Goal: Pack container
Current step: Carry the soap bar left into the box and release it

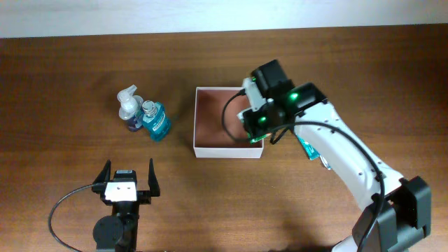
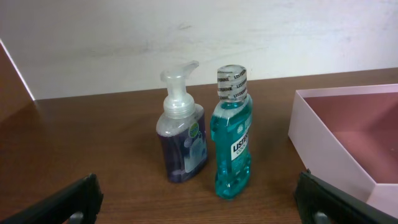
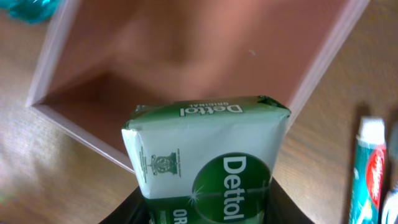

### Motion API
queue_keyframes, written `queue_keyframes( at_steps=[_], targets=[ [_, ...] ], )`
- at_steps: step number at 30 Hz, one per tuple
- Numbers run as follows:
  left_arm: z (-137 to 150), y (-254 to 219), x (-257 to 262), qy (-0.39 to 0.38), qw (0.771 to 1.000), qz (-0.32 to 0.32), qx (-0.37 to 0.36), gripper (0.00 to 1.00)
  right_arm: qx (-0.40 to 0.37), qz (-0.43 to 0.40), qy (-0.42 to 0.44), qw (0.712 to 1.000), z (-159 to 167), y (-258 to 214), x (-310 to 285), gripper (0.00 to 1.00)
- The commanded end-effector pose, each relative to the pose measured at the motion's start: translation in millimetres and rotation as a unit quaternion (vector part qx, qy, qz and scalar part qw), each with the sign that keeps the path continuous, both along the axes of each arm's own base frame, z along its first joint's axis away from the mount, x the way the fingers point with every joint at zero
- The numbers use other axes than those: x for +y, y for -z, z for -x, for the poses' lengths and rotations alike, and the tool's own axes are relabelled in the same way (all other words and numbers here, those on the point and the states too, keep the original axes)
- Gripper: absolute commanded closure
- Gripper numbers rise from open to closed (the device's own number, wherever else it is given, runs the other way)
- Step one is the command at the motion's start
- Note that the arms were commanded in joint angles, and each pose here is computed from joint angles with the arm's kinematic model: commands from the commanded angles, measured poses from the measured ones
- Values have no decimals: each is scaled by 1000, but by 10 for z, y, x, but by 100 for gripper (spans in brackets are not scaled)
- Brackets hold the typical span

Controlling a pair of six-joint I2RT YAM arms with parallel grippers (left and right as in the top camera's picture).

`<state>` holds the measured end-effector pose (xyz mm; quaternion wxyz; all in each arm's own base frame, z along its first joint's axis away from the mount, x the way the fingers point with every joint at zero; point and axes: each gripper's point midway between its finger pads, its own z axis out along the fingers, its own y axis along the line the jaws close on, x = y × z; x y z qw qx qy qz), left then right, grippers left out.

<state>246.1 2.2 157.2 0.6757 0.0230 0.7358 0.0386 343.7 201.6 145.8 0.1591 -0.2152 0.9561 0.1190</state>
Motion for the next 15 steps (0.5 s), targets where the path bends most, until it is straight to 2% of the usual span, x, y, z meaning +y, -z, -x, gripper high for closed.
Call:
queue_keyframes(
  at_steps=[1, 4, 12, 14, 15],
  targets=[
    [-1, 20, -10, 5, 1000, -5, 0, 1, -56, 17, -72, 996, -68, -134, 127, 73],
    [-2, 19, -10, 5, 1000, -5, 0, 1, -71, 20, -100, 992, -111, -94, 218, 73],
    [-1, 20, -10, 5, 1000, -5, 0, 1, -49, 44, -149, 987, -134, 253, 289, 73],
    [-2, 19, -10, 5, 1000, -5, 0, 1, -44, 49, -159, 985, -118, 319, 318, 71],
    [-1, 20, -10, 5, 1000, -5, 0, 1, -41, 51, -163, 985, -107, 353, 335, 64]
  ],
)
